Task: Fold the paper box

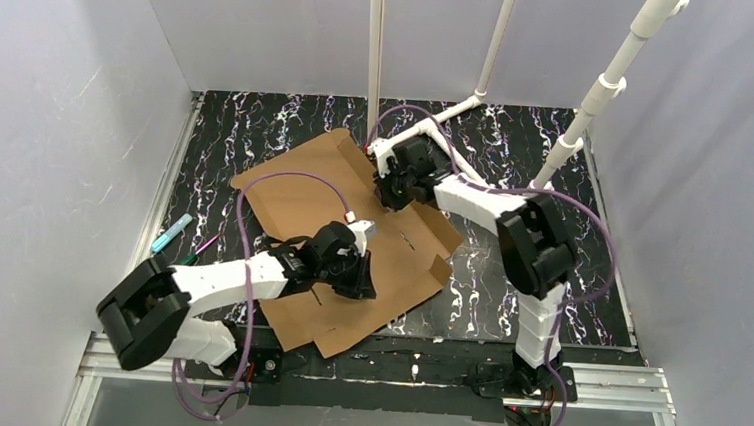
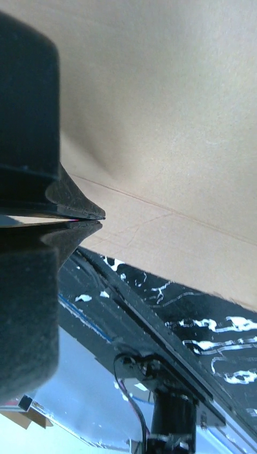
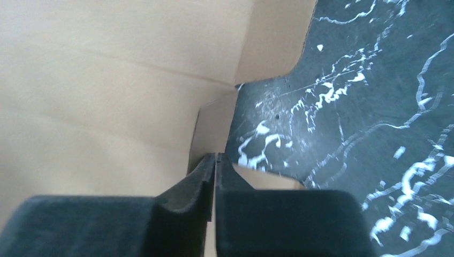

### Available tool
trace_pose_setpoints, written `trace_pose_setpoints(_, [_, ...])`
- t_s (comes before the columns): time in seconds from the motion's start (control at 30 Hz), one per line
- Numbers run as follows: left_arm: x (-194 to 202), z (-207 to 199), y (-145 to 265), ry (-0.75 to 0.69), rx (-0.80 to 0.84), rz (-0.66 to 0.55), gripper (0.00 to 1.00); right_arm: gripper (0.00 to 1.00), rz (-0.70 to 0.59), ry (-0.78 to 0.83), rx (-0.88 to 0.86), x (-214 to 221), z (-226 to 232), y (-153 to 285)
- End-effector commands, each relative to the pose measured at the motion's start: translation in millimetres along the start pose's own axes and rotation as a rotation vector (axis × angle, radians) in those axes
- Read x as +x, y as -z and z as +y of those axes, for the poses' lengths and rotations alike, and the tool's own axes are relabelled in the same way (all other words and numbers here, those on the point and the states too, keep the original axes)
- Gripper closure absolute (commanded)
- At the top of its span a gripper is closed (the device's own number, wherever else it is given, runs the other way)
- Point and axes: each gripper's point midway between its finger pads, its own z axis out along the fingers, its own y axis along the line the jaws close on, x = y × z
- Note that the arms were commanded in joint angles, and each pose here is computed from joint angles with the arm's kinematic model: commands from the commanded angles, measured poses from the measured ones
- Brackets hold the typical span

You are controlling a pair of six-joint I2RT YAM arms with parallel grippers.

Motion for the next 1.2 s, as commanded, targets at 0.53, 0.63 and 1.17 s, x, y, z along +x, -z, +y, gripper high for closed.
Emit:
trace_pose_setpoints(0.53, [-21.7, 10.8, 102.4, 0.131, -0.013, -0.217, 0.66, 0.15, -0.162, 0.14, -0.061, 52.1, -31.7, 201.6])
trace_pose_setpoints(0.63, [-16.8, 16.5, 91.0, 0.13, -0.034, -0.161, 0.74, 0.13, -0.106, 0.091, 0.006, 57.2, -55.0, 186.8])
trace_pose_setpoints(1.17, [-92.5, 117.0, 139.4, 0.479, -0.272, -0.509, 0.13, 0.02, -0.096, 0.092, -0.065, 87.9, -47.0, 183.8])
